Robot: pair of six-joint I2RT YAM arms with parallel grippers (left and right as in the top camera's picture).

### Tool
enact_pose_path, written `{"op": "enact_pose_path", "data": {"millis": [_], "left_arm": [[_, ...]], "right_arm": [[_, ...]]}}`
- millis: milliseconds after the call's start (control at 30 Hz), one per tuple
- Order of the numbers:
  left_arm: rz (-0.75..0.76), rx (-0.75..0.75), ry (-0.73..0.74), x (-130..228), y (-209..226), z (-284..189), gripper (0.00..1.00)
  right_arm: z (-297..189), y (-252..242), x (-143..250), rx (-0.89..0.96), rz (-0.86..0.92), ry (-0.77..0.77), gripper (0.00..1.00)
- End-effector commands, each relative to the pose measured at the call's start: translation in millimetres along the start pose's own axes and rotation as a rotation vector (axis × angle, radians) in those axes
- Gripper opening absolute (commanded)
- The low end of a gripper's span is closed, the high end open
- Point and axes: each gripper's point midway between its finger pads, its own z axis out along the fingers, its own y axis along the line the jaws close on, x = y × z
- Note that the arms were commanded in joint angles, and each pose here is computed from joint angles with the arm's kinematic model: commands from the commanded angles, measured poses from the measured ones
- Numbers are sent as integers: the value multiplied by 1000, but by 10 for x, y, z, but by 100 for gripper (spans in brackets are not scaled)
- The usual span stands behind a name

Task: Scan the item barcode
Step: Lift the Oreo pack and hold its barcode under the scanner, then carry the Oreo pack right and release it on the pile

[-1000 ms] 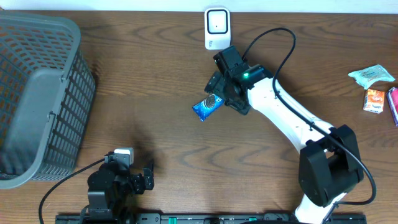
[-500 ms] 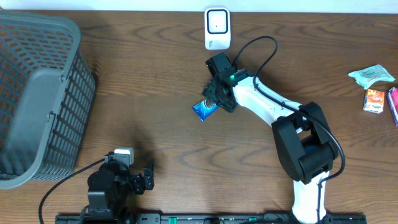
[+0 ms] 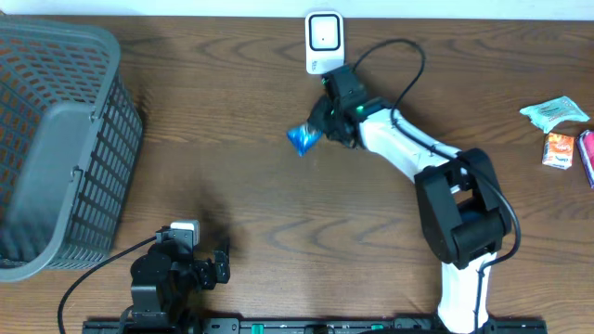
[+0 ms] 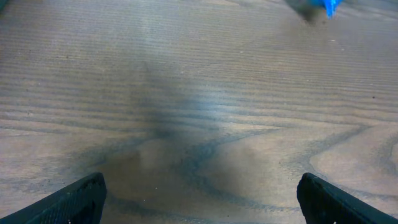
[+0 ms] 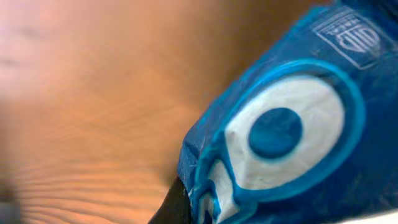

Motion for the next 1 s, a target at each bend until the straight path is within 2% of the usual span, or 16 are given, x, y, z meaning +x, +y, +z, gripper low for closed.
{"op": "enact_pose_path", "data": {"millis": [0,100,167,233,333,433,633,833,967], "left_arm": [[16,13,19,57,-21,5,98],[16,13,19,57,-21,5,98],[16,13,19,57,-21,5,98],[16,13,19,57,-21,5,98],[16,13,19,57,-21,5,98],[16,13,19,57,-21,5,98],[16,13,19,57,-21,5,98],[16,13,19,57,-21,5,98],[16,13,19,57,-21,5,98]], "right_arm": [[-395,552,-493,-201,-213,-169,1],[-563,863,-808,-317,-312,-325,1],[-655,981,-935,-355,-324,-399,1],[-854,1158,-1172,-413,-317,-539,1],[-1061,1170,-1472,-409,-229,-703,1],[-1120,1034,-1670,-372,-129,-790,1],[-936,991,-1912,-378,-105,-824,1],[-440,1035,-2096,-355,-107,-747,1],[-313,986,-2128,-308,-106,-711,2]]}}
